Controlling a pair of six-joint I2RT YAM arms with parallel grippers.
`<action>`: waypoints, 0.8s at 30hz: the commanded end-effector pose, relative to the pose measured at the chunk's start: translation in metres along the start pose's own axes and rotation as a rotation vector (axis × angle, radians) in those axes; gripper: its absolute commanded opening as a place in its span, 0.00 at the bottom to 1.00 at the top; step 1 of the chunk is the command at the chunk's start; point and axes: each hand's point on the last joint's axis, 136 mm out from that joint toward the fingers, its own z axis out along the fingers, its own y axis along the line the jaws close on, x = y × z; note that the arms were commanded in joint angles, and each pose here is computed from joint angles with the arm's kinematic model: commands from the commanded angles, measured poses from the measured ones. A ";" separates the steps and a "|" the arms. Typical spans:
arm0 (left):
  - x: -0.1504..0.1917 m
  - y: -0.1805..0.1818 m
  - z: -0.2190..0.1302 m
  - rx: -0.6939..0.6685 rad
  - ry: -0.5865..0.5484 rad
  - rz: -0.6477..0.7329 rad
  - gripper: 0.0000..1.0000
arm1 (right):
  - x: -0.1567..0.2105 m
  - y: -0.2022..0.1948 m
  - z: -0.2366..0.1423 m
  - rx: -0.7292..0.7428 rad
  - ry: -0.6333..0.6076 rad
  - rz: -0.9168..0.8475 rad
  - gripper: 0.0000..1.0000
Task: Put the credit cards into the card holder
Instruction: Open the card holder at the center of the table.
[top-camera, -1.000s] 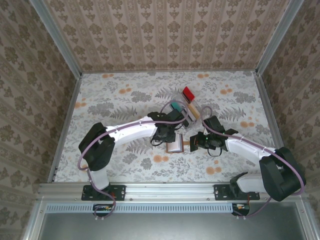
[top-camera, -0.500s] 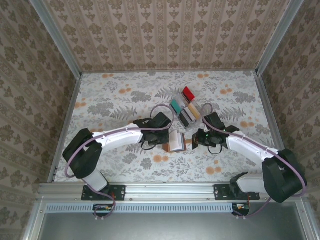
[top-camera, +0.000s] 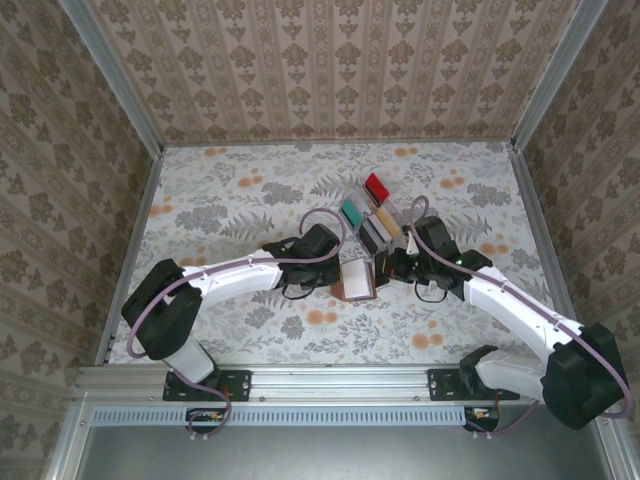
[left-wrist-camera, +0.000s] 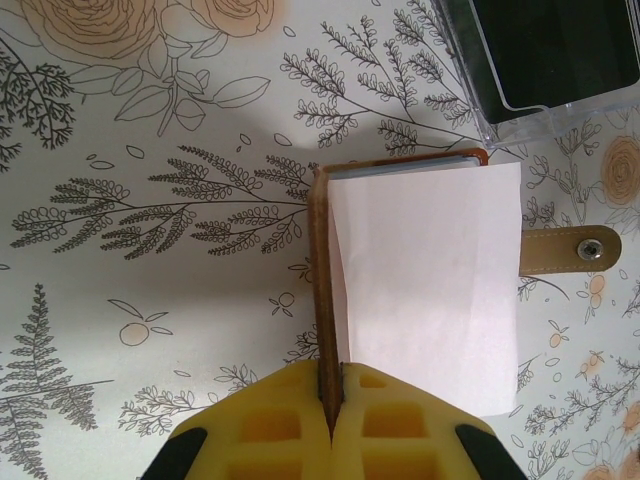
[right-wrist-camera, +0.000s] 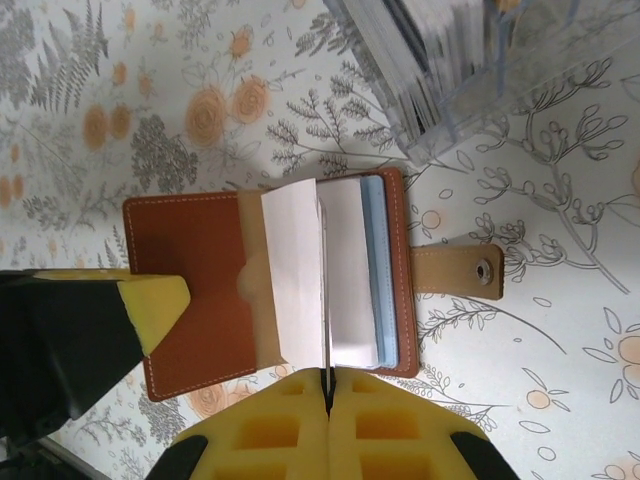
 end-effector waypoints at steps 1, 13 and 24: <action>0.002 0.002 0.000 -0.003 0.005 -0.009 0.00 | 0.004 0.002 0.010 0.015 0.039 -0.046 0.00; 0.010 0.006 0.009 -0.017 0.050 0.021 0.00 | 0.016 -0.015 0.044 0.052 0.093 -0.069 0.00; 0.014 0.011 0.013 -0.048 0.073 0.050 0.00 | 0.029 -0.030 0.067 0.087 0.166 -0.086 0.00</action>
